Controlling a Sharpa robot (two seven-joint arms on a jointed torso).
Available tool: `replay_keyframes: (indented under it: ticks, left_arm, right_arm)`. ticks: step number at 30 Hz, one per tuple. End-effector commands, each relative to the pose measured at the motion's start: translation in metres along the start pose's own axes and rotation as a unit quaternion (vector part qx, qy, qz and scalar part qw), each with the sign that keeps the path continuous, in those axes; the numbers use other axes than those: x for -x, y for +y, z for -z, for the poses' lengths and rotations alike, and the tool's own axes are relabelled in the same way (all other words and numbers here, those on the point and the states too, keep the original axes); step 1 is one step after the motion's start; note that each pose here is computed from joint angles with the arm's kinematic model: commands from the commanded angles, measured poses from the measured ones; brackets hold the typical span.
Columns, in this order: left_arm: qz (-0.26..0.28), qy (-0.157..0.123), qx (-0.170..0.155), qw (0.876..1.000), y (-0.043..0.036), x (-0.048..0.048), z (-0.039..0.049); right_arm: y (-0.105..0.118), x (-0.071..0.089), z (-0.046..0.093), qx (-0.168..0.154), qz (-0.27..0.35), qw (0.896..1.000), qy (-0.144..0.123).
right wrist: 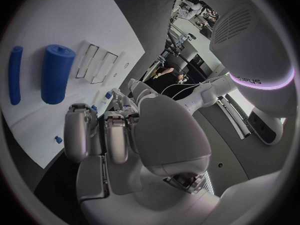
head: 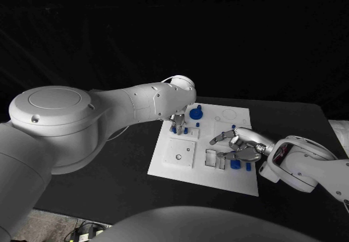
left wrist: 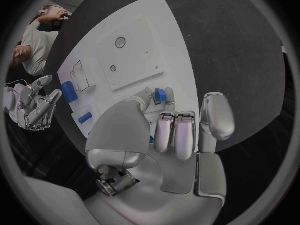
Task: Assemble the parts on the task board
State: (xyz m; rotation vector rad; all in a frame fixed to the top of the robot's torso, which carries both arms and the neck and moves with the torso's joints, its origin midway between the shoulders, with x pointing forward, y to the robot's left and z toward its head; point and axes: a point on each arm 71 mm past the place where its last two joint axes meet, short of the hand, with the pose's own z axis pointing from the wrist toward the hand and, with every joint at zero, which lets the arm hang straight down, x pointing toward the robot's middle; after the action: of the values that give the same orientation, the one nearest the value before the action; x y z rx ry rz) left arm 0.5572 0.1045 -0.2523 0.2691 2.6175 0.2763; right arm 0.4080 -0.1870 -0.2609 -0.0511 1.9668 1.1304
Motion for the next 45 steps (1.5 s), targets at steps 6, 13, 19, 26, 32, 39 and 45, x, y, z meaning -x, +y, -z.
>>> replay_keyframes:
  ticks: [6, 13, 19, 26, 32, 39, 45]
  left_arm:
    - [-0.005, 0.004, 0.058, 0.998, 0.0072, -0.0009, 0.0005]
    - [-0.007, 0.004, 0.057, 0.998, 0.0063, -0.0007, 0.0013]
    - [-0.007, 0.002, 0.058, 0.998, 0.0073, 0.0010, 0.0030]
    - [-0.006, -0.002, 0.058, 0.998, 0.0094, 0.0038, 0.0056]
    - [-0.006, -0.003, 0.057, 0.998, 0.0101, 0.0048, 0.0072]
    - [-0.008, -0.001, 0.056, 0.998, 0.0107, 0.0046, 0.0077]
    - [-0.008, 0.002, 0.055, 0.998, 0.0115, 0.0040, 0.0080]
  right_arm:
    - [-0.0001, -0.0018, -0.0002, 0.002, 0.000, 1.000, 0.009]
    - [-0.0001, -0.0020, -0.0008, 0.002, -0.001, 1.000, 0.010]
    - [-0.0003, -0.0022, -0.0010, 0.001, -0.002, 1.000, 0.011]
    - [-0.0006, -0.0023, -0.0013, 0.000, -0.002, 1.000, 0.012]
    - [-0.0006, -0.0025, -0.0016, 0.000, -0.002, 1.000, 0.013]
    - [-0.0010, -0.0024, -0.0013, -0.001, -0.002, 1.000, 0.013]
    - [-0.0009, -0.0026, -0.0015, -0.001, -0.002, 1.000, 0.014]
